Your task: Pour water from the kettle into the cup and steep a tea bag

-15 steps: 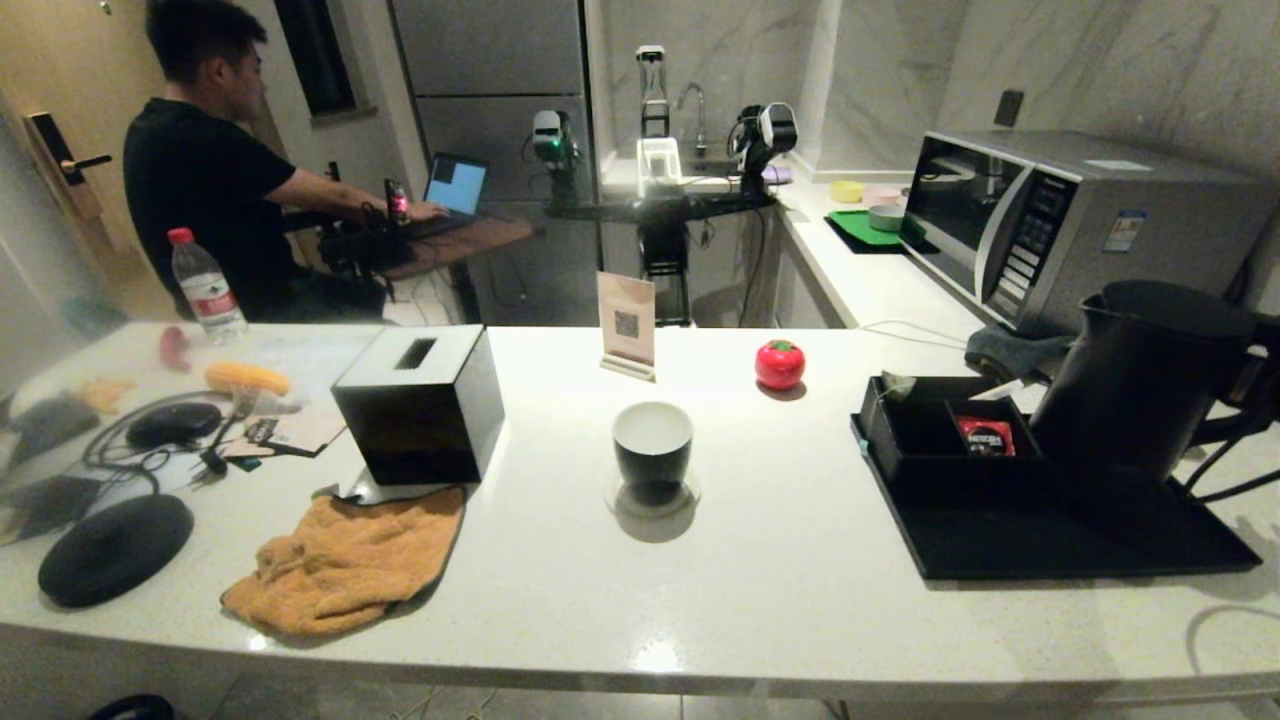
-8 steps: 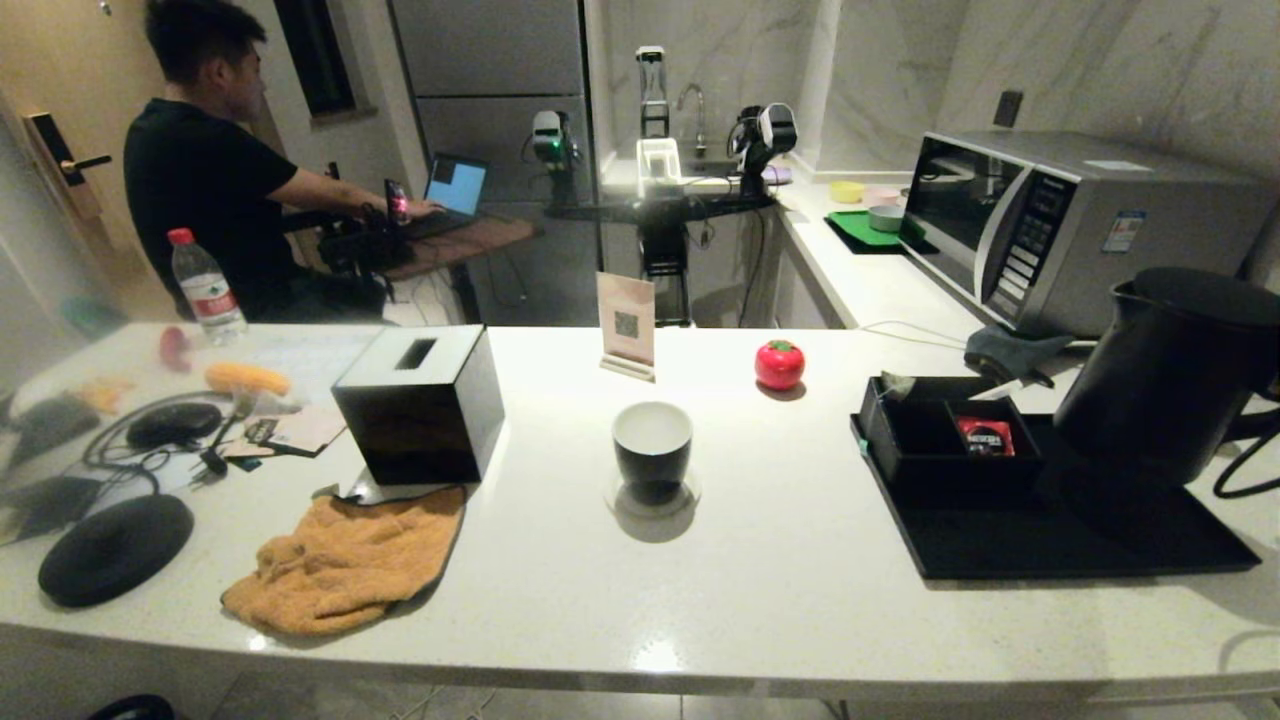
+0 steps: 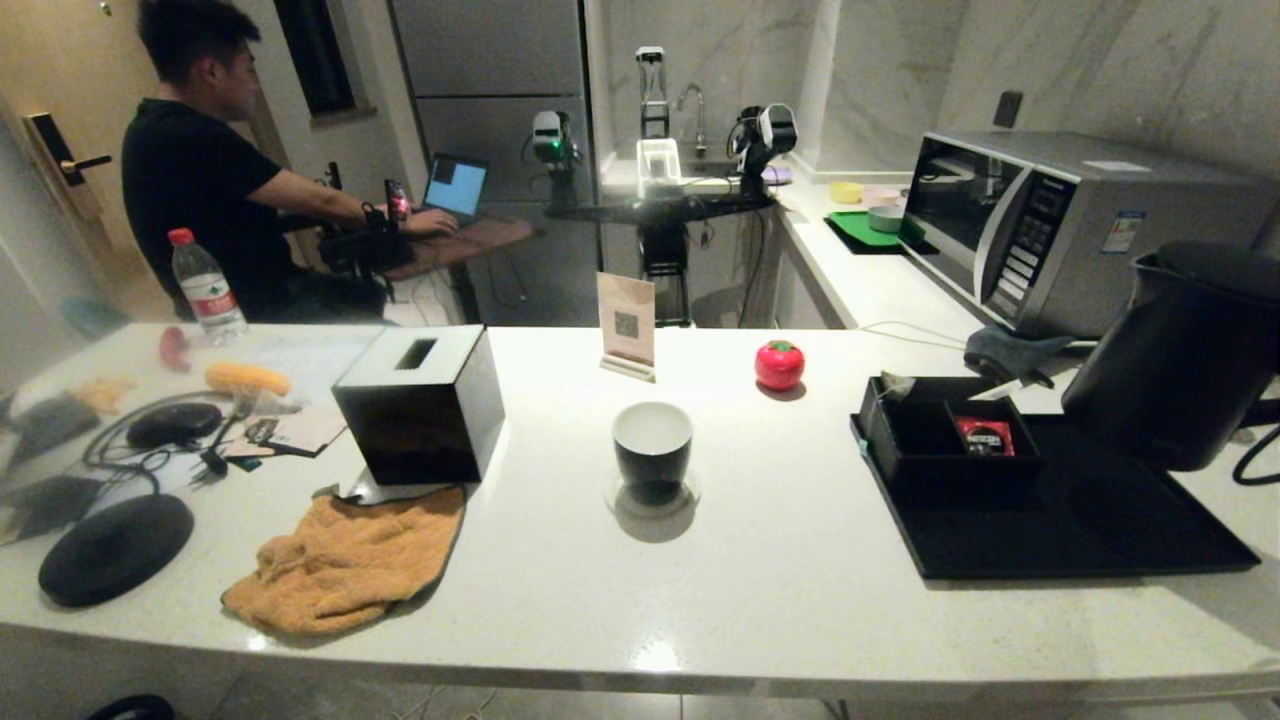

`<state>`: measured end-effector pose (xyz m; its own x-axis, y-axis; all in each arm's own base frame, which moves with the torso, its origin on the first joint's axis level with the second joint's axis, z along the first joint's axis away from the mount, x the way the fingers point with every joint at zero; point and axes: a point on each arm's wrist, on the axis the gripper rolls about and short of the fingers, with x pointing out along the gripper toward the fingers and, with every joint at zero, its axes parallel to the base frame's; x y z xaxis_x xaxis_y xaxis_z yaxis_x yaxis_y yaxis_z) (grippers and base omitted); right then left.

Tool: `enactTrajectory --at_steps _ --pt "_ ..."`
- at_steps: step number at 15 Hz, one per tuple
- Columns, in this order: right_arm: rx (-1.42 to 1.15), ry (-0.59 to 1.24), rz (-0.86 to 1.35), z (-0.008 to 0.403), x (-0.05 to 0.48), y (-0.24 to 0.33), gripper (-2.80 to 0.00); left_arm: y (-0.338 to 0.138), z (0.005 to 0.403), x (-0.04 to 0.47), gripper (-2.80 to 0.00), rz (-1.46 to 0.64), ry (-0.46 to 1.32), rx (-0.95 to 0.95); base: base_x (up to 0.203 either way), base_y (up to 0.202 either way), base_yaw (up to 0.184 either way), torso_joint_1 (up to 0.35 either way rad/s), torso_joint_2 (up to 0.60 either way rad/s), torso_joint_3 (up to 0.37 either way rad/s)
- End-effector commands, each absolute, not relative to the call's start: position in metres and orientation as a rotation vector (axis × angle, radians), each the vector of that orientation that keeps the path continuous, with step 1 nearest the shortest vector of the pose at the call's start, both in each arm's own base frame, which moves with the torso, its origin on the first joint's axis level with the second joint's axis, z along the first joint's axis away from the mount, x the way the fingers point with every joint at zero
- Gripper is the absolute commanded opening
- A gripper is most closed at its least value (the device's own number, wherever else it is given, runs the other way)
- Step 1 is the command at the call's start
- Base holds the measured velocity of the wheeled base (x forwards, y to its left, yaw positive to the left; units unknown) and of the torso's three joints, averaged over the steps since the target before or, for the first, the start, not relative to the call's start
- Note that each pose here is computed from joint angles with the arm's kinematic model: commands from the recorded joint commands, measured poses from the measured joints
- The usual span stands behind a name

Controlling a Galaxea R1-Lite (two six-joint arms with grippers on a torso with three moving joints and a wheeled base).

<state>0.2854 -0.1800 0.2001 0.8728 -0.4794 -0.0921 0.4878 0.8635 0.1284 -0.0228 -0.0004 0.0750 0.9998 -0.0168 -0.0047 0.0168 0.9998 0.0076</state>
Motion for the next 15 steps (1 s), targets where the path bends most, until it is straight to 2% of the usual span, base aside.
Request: enactTrajectory --at_steps 1,9,15 --pt "0.143 0.035 -0.5 0.209 0.282 -0.176 -2.8 0.0 0.075 -0.023 -2.8 -0.017 0.005 0.008 0.0 0.0 0.0 0.0 0.0 0.0" --pt "0.139 0.034 -0.384 0.211 0.297 -0.147 -2.8 0.0 0.075 -0.023 -2.8 -0.017 0.005 0.008 0.0 0.0 0.0 0.0 0.0 0.0" --pt "0.134 0.047 -0.226 0.22 0.309 -0.096 -2.8 0.0 0.075 -0.023 -2.8 -0.017 0.005 0.008 0.0 0.0 0.0 0.0 0.0 0.0"
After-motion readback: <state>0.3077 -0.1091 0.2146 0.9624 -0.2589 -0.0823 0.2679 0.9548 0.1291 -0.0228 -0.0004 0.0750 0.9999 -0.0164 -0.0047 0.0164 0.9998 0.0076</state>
